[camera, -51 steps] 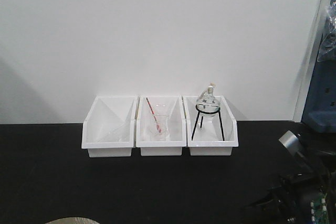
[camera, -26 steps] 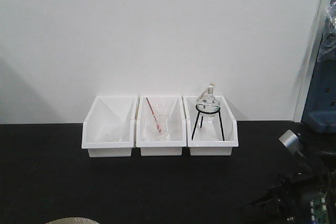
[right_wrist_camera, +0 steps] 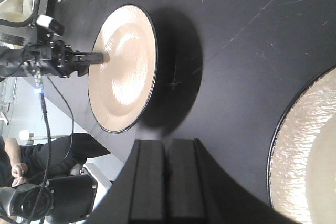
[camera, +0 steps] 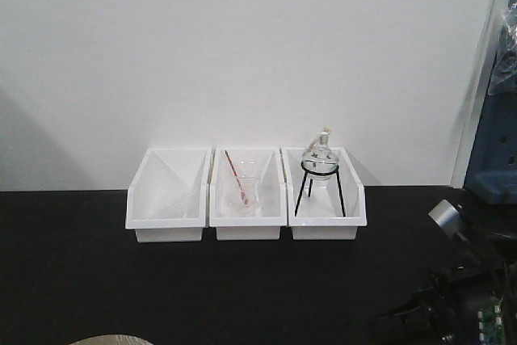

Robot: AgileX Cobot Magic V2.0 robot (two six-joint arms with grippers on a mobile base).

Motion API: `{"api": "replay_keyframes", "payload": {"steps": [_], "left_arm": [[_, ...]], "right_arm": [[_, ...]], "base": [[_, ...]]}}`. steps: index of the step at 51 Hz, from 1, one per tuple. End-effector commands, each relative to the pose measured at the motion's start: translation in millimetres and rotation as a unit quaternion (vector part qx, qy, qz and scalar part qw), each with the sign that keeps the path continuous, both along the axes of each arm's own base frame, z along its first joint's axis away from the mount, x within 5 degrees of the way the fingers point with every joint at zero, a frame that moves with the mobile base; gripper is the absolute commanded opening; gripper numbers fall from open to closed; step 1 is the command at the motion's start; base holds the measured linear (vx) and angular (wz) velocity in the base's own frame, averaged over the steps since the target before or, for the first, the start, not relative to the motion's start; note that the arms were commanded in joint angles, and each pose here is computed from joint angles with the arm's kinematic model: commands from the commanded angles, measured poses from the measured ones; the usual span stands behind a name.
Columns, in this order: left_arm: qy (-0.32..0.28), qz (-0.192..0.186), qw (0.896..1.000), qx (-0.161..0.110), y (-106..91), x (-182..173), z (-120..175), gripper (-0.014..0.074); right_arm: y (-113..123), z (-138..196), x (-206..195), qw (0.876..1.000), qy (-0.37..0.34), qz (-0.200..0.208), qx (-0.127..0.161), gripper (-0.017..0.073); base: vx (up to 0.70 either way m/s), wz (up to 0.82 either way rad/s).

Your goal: Arrange circular plates on left workspace

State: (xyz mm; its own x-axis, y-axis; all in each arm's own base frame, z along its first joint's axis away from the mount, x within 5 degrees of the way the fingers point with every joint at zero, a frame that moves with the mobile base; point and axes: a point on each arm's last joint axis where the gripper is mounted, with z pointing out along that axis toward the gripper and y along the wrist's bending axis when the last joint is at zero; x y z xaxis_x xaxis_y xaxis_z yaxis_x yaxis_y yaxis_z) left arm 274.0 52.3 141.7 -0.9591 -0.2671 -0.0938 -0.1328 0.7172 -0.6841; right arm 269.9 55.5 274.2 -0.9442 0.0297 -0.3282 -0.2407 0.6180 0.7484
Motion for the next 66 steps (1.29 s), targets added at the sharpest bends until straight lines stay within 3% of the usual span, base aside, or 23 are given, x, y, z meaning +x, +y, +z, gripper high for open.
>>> {"api": "replay_keyframes", "payload": {"steps": [1,7,13,17,24,30,35,44,66], "left_arm": [[-0.024,-0.007,0.999,-0.037,-8.2,6.5,15.4,0.0324],[-0.035,-0.014,0.998,-0.052,-16.7,8.2,20.9,-0.0013],[-0.057,0.008,0.995,-0.088,-25.2,14.2,30.7,-0.0007],[-0.079,0.031,0.988,-0.126,-34.0,21.1,40.3,-0.0006],[-0.137,0.059,0.962,-0.229,-57.7,34.7,61.5,-0.0006],[-0.176,0.093,0.938,-0.284,-77.3,46.0,74.0,-0.0006],[-0.174,0.097,0.949,-0.245,-90.1,57.1,71.5,-0.0006],[-0.167,0.094,0.957,-0.219,-115.1,78.1,68.7,-0.0005],[-0.138,0.058,0.962,-0.230,-178.3,132.3,52.2,-0.0003]], "right_arm": [[2.1,22.4,-1.0,0.999,-0.036,-0.003,0.032,-0.0001],[2.1,22.4,-1.0,0.999,-0.036,-0.003,0.032,-0.0001],[2.2,22.4,-1.1,0.999,-0.036,-0.003,0.033,-0.0001],[2.2,22.4,-1.1,0.999,-0.036,-0.003,0.033,-0.0001],[2.2,22.4,-1.1,0.999,-0.036,-0.003,0.033,-0.0001],[2.2,22.4,-1.1,0.999,-0.036,-0.003,0.033,-0.0001],[2.2,22.4,-1.1,0.999,-0.036,-0.003,0.033,-0.0001],[2.3,22.4,-1.3,0.999,-0.036,-0.001,0.033,-0.0001],[2.1,22.5,-1.4,0.999,-0.036,0.000,0.033,-0.0001]], "base": [[0.00,0.00],[0.00,0.00],[0.00,0.00],[0.00,0.00],[0.00,0.00],[0.00,0.00],[0.00,0.00],[0.00,0.00],[0.00,0.00]]}}
